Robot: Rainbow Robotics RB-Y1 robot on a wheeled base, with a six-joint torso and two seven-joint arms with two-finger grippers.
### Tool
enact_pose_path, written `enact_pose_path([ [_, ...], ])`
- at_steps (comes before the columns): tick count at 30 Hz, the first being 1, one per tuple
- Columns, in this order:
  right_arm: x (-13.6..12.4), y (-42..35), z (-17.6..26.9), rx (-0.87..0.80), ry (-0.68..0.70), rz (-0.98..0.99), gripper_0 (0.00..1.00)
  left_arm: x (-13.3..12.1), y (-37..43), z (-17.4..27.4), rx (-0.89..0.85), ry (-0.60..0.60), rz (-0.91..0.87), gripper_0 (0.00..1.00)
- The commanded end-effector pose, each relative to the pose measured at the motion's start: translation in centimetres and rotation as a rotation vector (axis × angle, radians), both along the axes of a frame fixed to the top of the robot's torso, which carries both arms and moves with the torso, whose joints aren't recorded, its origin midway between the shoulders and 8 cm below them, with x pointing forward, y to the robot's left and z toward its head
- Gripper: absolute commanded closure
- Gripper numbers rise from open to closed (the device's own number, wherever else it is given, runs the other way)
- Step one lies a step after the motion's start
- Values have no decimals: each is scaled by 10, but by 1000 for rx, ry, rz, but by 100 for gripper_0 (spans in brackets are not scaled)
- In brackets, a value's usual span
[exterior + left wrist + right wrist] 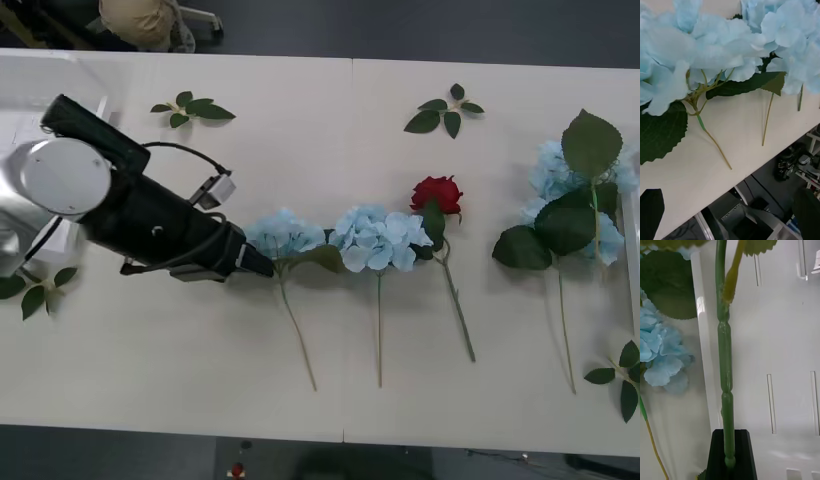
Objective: Put the red flowers into the right box and the blue flowers into the left box
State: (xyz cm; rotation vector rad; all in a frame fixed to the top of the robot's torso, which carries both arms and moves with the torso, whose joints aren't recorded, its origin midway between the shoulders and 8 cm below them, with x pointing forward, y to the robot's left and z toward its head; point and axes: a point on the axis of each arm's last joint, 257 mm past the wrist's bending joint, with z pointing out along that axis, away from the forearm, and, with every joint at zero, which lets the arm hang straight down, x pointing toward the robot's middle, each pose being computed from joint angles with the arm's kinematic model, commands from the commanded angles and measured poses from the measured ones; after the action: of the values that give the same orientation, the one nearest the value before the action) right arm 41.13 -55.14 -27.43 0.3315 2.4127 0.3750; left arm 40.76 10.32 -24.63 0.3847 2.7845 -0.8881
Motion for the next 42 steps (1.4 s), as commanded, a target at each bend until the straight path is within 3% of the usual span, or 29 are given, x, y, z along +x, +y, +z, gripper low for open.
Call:
enact_pose_path([
  [1, 7, -13, 23, -8, -13, -29, 100, 8, -23, -1, 57, -25, 12, 0],
  [3, 5, -12, 20, -3, -1, -26, 100, 12, -33, -9, 69, -36, 45, 0],
  [7, 4, -12, 18, -3, 4, -28, 61, 26, -37, -22, 105, -94, 77, 0],
  [11, 6, -14, 20, -7, -7, -36, 42, 37, -35, -33, 132, -94, 109, 0],
  [18, 8, -13, 22, 2, -11, -41, 35, 62, -28, -46, 211, -165, 144, 0],
  [27, 13, 42, 43, 239, 91, -93, 30, 91, -26, -61, 275, -275, 160, 0],
  [37, 25, 104, 85, 435, 172, -197, 30, 96, -16, -70, 361, -336, 134, 0],
  [42, 35, 129, 98, 494, 201, -224, 30, 99, -15, -73, 401, -376, 120, 41],
])
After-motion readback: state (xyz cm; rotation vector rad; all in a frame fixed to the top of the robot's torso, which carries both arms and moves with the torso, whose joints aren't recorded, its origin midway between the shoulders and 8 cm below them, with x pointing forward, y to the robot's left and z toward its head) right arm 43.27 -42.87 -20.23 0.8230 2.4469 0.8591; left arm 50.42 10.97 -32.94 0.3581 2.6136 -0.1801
